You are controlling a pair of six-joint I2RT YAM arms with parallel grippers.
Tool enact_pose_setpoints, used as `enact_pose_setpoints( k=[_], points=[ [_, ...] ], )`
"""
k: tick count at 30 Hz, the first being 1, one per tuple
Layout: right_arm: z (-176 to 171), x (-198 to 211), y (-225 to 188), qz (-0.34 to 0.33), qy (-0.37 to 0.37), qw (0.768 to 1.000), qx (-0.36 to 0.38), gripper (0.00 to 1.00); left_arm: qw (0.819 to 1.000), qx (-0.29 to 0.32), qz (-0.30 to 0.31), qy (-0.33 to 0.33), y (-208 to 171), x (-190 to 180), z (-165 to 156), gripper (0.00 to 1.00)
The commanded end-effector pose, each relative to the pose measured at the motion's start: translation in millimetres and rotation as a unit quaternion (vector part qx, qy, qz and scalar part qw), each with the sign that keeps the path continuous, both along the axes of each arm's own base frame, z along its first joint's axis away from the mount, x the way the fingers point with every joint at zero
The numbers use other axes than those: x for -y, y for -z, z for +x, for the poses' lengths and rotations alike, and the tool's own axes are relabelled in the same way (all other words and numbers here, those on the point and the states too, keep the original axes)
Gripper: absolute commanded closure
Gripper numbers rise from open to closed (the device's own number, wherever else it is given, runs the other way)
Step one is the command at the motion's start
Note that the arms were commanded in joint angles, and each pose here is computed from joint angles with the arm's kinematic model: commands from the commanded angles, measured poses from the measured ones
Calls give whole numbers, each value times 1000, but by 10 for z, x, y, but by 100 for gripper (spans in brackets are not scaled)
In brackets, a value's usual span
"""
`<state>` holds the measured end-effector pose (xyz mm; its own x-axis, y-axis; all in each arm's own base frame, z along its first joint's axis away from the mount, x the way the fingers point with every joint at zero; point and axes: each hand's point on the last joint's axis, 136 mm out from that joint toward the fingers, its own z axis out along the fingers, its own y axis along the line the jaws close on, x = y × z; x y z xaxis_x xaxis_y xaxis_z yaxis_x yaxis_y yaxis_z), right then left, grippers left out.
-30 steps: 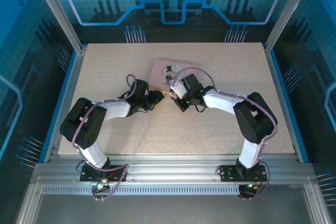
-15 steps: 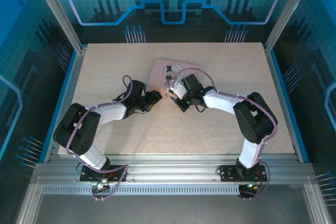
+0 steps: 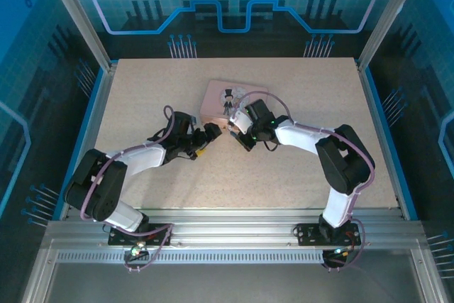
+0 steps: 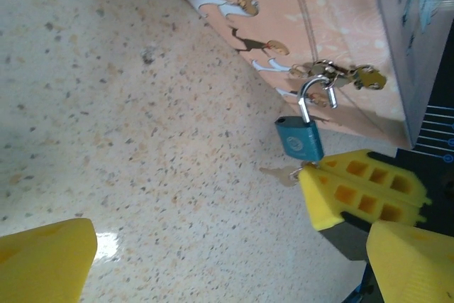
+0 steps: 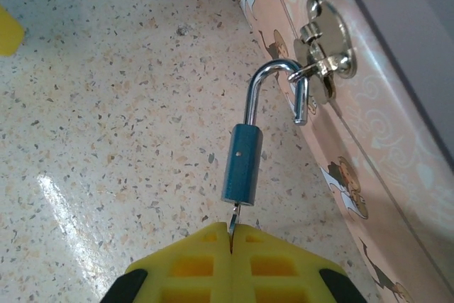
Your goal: Unlock the padlock with the key
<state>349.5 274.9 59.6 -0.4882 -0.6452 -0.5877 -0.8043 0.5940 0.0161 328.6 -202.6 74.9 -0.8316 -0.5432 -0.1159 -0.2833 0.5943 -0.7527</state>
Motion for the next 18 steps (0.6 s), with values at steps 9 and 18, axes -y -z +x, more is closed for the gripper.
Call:
enact_pose_setpoints(
  k=[9, 18],
  points=[
    [21, 52, -245, -13, -18, 1000, 2, 100, 1000, 0, 12, 19, -28, -39, -76, 1],
    [88, 93, -197, -45, -45, 998, 25, 100, 1000, -11, 7, 19, 23, -19, -82, 1]
  ],
)
